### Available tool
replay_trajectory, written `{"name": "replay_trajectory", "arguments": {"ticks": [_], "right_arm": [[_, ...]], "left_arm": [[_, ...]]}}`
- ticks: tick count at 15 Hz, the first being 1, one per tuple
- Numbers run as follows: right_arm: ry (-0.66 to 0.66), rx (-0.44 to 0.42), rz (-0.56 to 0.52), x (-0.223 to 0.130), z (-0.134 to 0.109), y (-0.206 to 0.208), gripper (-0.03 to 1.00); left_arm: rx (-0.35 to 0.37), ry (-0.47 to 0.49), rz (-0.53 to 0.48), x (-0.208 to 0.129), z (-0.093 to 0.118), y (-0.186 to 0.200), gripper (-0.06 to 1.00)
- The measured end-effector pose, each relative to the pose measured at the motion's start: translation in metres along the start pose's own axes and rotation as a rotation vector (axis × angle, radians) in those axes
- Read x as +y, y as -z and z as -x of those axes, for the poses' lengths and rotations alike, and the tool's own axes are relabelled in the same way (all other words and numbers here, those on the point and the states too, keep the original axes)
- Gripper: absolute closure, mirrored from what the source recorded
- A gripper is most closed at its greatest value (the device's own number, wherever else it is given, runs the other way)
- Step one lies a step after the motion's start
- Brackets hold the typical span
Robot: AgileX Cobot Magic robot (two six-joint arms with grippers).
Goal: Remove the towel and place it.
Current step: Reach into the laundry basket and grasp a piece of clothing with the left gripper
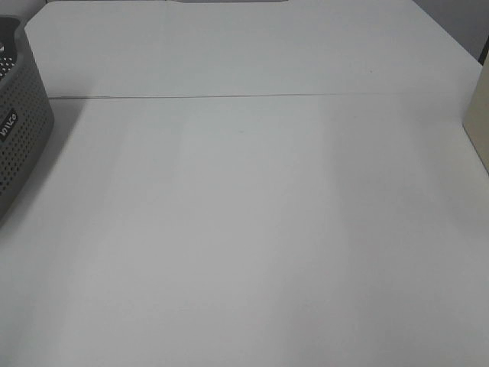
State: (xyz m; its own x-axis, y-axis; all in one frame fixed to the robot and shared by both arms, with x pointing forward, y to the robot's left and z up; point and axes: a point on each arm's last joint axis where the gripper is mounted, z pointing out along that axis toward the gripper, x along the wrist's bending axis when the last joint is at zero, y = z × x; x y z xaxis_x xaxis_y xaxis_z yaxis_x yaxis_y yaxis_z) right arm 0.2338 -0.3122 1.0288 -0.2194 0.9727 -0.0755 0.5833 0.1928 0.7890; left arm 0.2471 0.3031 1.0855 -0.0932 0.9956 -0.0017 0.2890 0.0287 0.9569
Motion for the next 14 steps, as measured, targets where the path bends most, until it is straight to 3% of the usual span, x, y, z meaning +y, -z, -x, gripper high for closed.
{"name": "replay_trajectory", "arguments": {"ticks": [2,9,14], "right_arm": [[0.000,0.000,0.000,0.000,0.000,0.000,0.15],[0.000,0.000,0.000,0.000,0.000,0.000,0.15],[0.000,0.000,0.000,0.000,0.000,0.000,0.14]], "left_arm": [[0.006,0.008,-0.047,0.005,0.000,-0.013,0.06],[0.069,0.182,-0.160,0.025,-0.004,-0.080,0.06],[0.172,0.265,-0.235,0.032,-0.010,-0.134,0.06]]}}
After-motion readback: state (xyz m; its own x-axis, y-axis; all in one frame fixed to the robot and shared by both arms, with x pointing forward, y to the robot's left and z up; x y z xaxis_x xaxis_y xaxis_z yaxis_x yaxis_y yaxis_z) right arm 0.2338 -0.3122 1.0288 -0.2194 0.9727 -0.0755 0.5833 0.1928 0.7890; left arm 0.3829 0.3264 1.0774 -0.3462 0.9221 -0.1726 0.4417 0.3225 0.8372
